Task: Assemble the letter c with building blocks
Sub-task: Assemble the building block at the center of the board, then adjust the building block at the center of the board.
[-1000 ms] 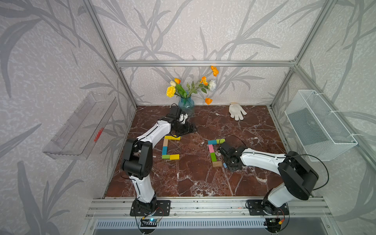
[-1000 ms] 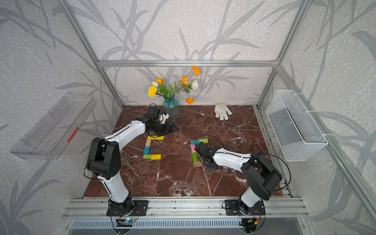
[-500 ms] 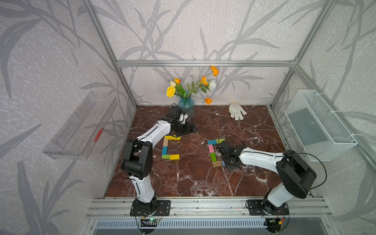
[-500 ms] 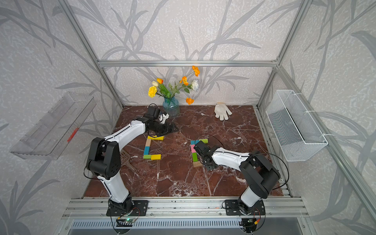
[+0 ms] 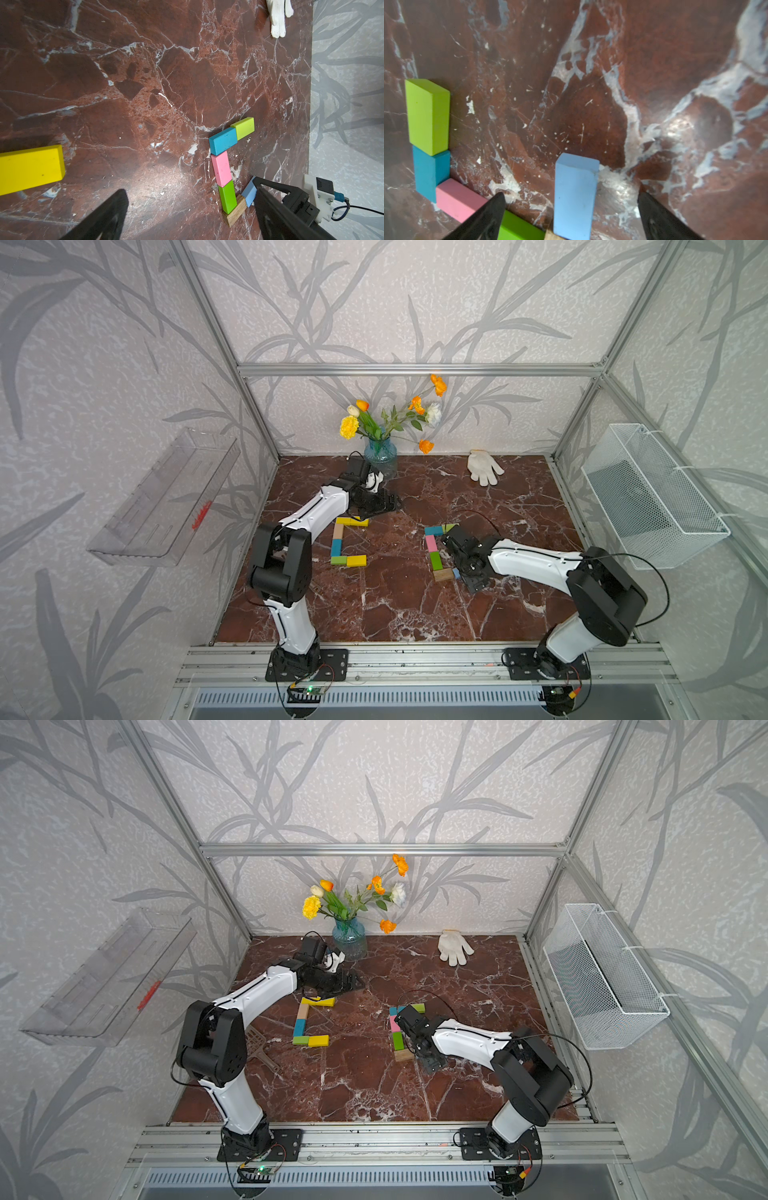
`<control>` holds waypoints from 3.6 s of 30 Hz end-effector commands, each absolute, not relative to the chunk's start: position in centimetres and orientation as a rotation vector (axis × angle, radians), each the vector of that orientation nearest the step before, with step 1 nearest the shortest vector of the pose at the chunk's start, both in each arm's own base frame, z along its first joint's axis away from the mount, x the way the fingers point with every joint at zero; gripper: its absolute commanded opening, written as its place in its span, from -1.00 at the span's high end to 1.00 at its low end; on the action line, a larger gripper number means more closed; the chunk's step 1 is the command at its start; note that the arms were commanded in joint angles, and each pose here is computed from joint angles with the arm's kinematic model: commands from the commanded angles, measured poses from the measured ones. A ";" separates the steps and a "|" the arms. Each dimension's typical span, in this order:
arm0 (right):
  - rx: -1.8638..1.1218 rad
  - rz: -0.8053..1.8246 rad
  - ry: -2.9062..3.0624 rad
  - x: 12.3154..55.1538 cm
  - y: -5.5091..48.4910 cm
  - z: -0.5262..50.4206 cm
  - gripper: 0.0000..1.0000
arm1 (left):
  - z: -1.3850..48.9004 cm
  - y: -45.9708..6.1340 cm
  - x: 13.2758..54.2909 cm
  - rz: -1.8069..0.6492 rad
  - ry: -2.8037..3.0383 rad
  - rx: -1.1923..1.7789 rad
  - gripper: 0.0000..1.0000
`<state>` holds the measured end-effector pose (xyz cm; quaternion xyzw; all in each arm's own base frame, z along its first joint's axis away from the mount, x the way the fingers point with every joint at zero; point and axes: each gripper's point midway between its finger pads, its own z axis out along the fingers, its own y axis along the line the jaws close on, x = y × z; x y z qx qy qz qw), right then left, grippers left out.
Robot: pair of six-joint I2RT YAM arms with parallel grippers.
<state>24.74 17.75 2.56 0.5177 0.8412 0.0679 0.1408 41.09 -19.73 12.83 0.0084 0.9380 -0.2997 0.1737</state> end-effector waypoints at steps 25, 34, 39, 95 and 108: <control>0.511 0.401 2.720 23.7 9.9 10.8 0.21 | 14.0 -19.8 41.3 -0.852 2.639 0.055 -0.90; 0.048 0.528 2.806 26.7 11.6 9.9 0.86 | 13.9 -19.9 41.3 -0.862 2.644 0.058 -0.91; -0.115 0.598 2.838 27.9 12.9 8.6 1.00 | 14.0 -20.2 41.2 -0.881 2.640 0.064 -0.90; 0.049 0.806 3.116 26.5 14.1 1.8 1.00 | 14.0 -20.0 41.1 -0.859 2.641 0.067 -0.90; 0.072 0.838 3.125 25.8 14.2 1.9 1.00 | 14.2 -19.9 41.1 -0.854 2.636 0.068 -0.90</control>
